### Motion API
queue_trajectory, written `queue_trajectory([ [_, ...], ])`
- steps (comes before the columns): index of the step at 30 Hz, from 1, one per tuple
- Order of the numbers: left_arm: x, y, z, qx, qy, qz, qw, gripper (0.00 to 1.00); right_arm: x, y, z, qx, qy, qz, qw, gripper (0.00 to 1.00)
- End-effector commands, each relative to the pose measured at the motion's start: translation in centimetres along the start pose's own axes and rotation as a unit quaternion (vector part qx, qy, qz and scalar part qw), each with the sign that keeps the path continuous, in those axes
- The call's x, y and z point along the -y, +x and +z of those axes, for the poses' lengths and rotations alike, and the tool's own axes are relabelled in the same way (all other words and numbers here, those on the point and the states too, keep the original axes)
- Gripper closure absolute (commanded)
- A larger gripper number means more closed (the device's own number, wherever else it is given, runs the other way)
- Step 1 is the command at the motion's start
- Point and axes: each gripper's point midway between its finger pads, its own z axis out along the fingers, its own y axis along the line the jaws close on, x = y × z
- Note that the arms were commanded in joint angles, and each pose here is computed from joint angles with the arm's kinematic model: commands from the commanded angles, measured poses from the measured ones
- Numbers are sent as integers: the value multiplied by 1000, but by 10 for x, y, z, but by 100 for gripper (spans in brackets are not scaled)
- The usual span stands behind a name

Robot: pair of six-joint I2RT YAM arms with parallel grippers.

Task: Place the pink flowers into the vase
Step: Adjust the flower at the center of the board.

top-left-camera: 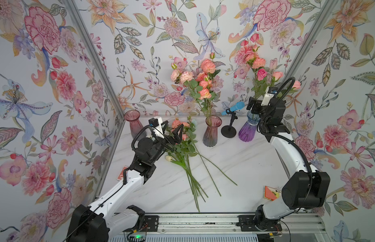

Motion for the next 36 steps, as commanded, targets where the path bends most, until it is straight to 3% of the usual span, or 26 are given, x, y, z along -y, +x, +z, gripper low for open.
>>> queue_trajectory([
  [1, -5, -6, -4, 5, -14, 16, 1000, 0, -29, -18, -31, 17, -23, -31, 999, 1],
  [5, -11, -6, -5, 5, -22, 14, 1000, 0, -71, -2, -59, -6, -90, -42, 995, 1],
  [8, -15, -6, -6, 5, -25, 10, 1000, 0, -109, 30, -82, -47, -154, -55, 985, 1],
  [17, -26, 6, -6, -6, -32, -8, 999, 0, -194, 184, -146, -229, -292, -106, 922, 1],
  [20, -29, 11, -4, -8, -29, -26, 999, 0, -211, 231, -156, -281, -309, -115, 901, 0],
  [23, -34, 17, -3, -16, -34, -39, 999, 0, -220, 265, -160, -326, -314, -116, 884, 7],
  [36, -60, 24, -15, -29, -57, -80, 995, 0, -224, 346, -169, -409, -310, -170, 841, 31],
])
